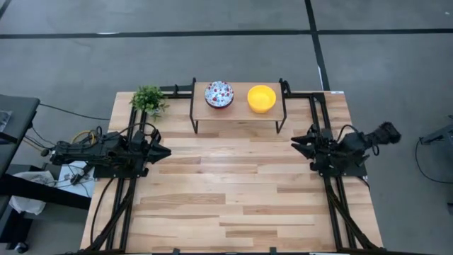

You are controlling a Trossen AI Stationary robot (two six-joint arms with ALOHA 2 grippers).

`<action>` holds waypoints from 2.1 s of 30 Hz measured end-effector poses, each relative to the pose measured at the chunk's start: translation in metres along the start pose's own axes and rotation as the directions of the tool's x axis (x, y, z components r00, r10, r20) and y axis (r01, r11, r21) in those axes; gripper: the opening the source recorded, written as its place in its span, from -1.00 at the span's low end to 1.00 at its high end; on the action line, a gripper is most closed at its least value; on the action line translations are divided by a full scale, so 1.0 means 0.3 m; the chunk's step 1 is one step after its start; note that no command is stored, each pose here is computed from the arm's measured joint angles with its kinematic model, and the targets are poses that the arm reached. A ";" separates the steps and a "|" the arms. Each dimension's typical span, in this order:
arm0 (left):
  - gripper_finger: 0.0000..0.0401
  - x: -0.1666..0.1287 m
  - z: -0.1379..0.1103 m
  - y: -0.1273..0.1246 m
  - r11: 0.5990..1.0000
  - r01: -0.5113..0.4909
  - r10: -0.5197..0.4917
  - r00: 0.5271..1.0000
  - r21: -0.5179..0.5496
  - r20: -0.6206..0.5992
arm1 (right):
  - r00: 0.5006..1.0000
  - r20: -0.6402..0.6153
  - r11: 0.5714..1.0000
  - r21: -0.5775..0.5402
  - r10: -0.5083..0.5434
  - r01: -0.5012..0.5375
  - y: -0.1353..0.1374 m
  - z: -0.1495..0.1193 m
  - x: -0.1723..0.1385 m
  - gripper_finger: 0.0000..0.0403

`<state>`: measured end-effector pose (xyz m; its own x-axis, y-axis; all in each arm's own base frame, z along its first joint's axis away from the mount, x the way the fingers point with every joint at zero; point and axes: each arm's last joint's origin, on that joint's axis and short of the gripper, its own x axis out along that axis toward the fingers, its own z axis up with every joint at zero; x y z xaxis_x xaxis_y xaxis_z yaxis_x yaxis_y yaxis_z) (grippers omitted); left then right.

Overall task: Pick & Place Mini bowls
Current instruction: Return to Home Position

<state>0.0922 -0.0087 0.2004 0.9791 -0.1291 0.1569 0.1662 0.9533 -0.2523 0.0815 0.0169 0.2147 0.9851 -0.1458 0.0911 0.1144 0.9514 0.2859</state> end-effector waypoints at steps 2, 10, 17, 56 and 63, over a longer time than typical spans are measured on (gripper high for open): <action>-0.76 0.000 0.000 0.000 1.000 0.000 0.000 1.000 0.000 0.000 | 1.000 -0.010 1.000 0.007 -0.008 0.008 -0.019 -0.002 0.000 -0.41; -0.76 0.002 -0.020 0.006 0.999 -0.004 0.005 1.000 0.042 -0.017 | 0.998 -0.045 0.999 -0.033 0.040 -0.042 -0.050 0.000 0.012 -0.41; -0.76 0.007 -0.078 0.022 0.999 -0.008 0.010 0.999 0.047 -0.035 | 0.998 0.014 0.997 -0.054 0.054 -0.053 -0.067 -0.056 0.035 -0.41; -0.76 0.008 -0.063 0.021 0.998 -0.033 0.032 0.999 0.051 0.012 | 0.999 -0.034 0.999 -0.045 -0.007 0.005 -0.100 -0.128 0.047 -0.41; -0.76 0.008 -0.062 0.021 0.998 -0.032 0.031 0.999 0.051 0.015 | 0.999 -0.035 0.999 -0.046 -0.007 0.005 -0.100 -0.128 0.047 -0.41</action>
<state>0.0978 -0.0081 0.1814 0.9820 -0.0949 0.1635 0.1283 0.9697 -0.2078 0.0970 -0.0032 0.1706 0.9881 -0.1430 0.0560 0.1255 0.9619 0.2427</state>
